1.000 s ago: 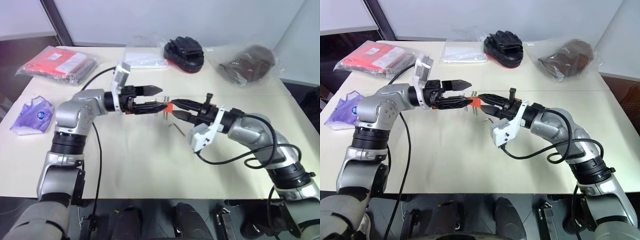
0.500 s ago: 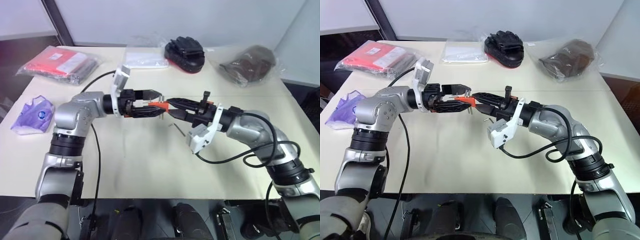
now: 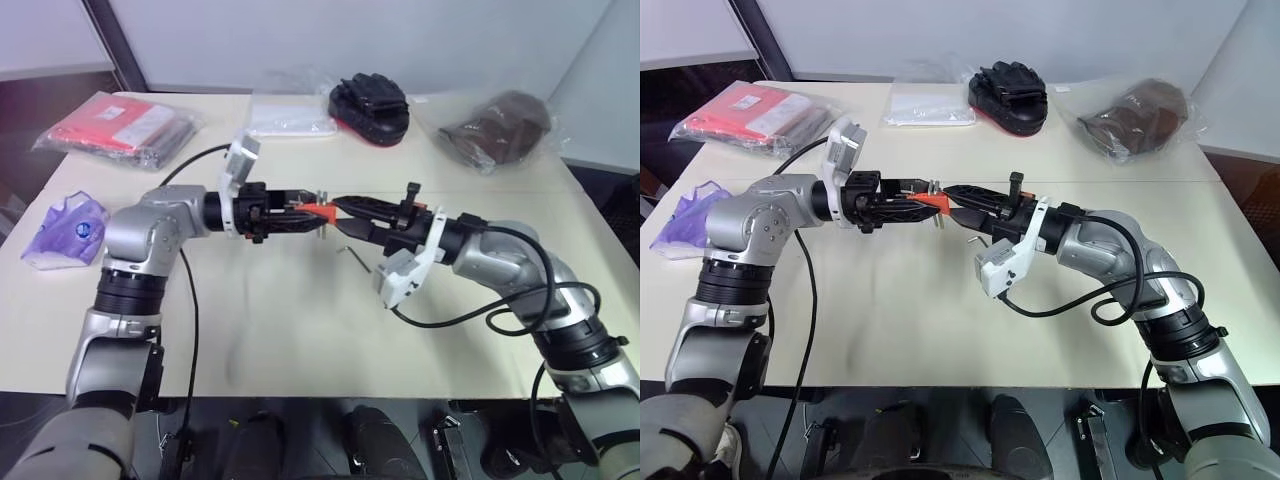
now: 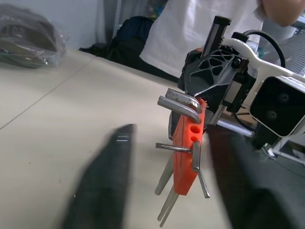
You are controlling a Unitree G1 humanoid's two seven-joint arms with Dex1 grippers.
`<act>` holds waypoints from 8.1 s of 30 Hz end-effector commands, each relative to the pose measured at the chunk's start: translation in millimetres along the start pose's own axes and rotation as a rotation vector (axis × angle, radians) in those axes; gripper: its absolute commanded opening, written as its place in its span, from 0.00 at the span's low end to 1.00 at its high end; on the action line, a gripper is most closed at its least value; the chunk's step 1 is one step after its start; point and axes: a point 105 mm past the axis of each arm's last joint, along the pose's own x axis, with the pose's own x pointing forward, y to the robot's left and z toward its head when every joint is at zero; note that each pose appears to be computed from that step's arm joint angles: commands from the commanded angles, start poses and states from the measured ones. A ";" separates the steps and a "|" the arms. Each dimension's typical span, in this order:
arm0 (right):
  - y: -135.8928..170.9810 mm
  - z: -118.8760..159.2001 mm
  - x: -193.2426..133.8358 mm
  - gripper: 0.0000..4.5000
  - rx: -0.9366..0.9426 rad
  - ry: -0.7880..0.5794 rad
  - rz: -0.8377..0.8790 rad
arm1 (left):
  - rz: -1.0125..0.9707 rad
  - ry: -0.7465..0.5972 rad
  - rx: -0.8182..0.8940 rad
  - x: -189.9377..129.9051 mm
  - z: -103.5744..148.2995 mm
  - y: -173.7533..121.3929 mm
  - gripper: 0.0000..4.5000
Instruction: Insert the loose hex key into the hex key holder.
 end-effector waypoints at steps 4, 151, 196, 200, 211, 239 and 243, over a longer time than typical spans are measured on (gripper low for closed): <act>-16.8 0.4 -1.9 0.22 -0.022 -0.004 -0.049 | -0.018 0.002 0.035 2.0 3.5 -5.8 0.01; -41.2 -27.3 34.3 0.01 1.360 -0.178 -0.943 | 0.187 -0.127 0.183 22.3 28.1 14.5 0.00; -31.3 -27.2 31.3 1.00 1.358 -0.128 -0.932 | 0.197 -0.157 0.174 22.9 35.5 17.6 0.00; -32.4 -25.1 26.8 1.00 1.347 -0.128 -0.933 | 0.197 -0.154 0.177 23.0 35.1 17.6 0.00; -14.9 -22.9 -28.6 1.00 1.327 0.033 -0.912 | 0.222 -0.134 0.086 24.9 11.8 21.9 0.00; 58.8 7.2 -104.0 1.00 1.343 0.446 -0.675 | 0.347 0.052 -0.327 38.2 -101.9 38.7 0.80; 60.1 7.2 -108.2 1.00 1.355 0.449 -0.602 | 0.384 0.068 -0.182 18.7 -85.5 39.6 1.00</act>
